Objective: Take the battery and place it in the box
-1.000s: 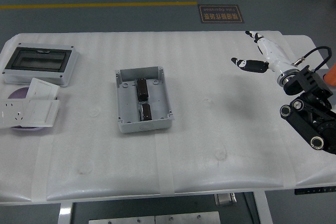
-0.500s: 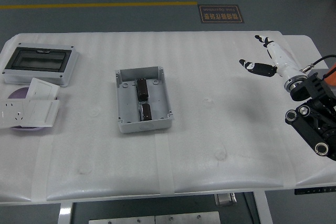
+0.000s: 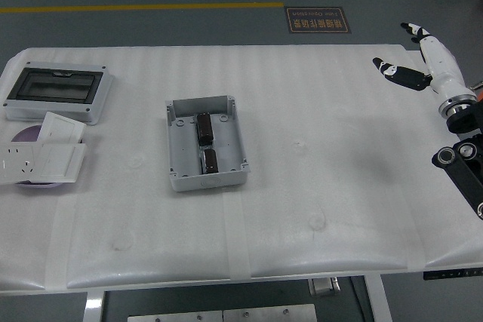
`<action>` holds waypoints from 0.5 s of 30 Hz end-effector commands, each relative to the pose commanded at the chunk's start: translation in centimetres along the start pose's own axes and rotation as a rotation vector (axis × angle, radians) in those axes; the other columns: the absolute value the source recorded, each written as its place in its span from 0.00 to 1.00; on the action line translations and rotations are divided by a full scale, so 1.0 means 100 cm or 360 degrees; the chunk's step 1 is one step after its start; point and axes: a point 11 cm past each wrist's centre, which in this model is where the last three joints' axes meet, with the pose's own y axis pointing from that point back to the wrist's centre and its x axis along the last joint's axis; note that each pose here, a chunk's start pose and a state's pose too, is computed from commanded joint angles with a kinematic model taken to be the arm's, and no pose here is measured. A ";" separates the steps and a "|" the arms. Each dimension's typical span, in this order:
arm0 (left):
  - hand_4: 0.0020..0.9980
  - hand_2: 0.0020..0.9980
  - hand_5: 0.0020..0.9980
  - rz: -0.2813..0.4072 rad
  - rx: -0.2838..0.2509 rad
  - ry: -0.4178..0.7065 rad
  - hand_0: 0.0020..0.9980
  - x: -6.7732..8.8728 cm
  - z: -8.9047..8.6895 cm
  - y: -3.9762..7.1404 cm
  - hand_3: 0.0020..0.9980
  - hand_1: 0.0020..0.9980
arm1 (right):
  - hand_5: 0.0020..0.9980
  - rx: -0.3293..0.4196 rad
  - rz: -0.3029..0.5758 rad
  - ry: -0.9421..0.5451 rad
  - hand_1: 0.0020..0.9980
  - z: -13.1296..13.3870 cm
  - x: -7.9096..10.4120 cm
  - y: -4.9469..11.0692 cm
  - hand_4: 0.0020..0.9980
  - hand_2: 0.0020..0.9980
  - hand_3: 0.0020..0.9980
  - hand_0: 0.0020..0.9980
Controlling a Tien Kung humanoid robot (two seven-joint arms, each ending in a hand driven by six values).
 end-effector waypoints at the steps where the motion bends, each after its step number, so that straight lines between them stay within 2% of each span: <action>1: 0.43 0.54 0.39 0.0002 0.0000 -0.0005 0.67 0.000 0.000 0.000 0.53 0.67 | 0.42 0.0007 0.0001 0.0007 0.86 -0.001 0.002 0.002 0.81 0.92 0.92 0.90; 8: 0.43 0.54 0.40 -0.0011 -0.0014 0.0049 0.67 0.002 0.000 0.000 0.53 0.67 | 0.43 0.0029 0.0045 0.0006 0.86 -0.002 0.015 0.006 0.81 0.92 0.91 0.90; 15: 0.43 0.54 0.40 -0.0002 -0.0025 0.0048 0.67 0.007 0.005 0.003 0.54 0.67 | 0.42 -0.0004 0.0096 -0.0012 0.86 0.005 0.025 0.008 0.80 0.92 0.91 0.90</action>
